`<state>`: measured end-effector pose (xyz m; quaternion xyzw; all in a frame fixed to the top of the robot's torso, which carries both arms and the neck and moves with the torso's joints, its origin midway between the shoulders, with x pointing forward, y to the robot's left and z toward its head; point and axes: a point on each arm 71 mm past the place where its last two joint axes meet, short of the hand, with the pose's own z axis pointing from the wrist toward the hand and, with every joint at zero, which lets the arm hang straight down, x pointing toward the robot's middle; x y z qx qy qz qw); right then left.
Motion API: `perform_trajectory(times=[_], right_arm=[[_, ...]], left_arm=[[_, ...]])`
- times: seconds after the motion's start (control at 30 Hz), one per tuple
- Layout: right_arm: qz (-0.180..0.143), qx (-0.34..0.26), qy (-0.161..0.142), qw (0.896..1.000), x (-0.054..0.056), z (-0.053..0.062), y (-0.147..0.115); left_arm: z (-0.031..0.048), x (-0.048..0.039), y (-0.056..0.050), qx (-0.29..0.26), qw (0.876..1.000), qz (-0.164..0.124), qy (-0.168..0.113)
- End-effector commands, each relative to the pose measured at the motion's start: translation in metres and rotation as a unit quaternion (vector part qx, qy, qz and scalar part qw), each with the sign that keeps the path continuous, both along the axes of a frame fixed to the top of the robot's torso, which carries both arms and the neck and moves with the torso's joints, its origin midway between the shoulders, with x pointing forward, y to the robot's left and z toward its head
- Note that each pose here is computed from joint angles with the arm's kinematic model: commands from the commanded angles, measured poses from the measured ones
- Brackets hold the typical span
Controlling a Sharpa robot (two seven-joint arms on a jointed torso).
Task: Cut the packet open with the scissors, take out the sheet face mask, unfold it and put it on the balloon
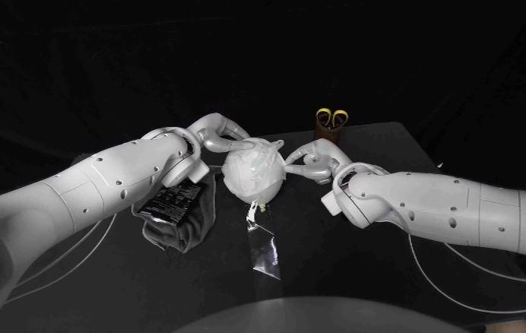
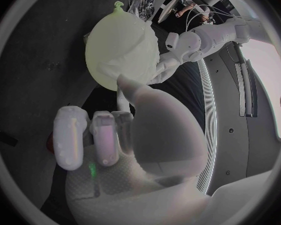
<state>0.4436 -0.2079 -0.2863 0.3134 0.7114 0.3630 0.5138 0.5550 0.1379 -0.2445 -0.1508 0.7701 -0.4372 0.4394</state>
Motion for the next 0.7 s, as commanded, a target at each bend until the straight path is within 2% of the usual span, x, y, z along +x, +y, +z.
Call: perform_trajectory(times=[0.03, 0.3, 0.7], right_arm=[[0.001, -0.01, 0.004, 1.0, -0.001, -0.001, -0.001], [0.01, -0.031, 0.033, 0.999, -0.005, -0.004, -0.007], [-0.004, -0.067, 0.067, 0.996, -0.009, -0.009, -0.017]], left_arm=[[-0.0004, -0.0006, -0.002, 0.002, 1.0, -0.005, 0.001], [-0.0003, -0.0004, -0.002, 0.002, 1.0, -0.004, 0.001], [-0.0004, 0.0, -0.001, 0.003, 1.0, -0.002, 0.0]])
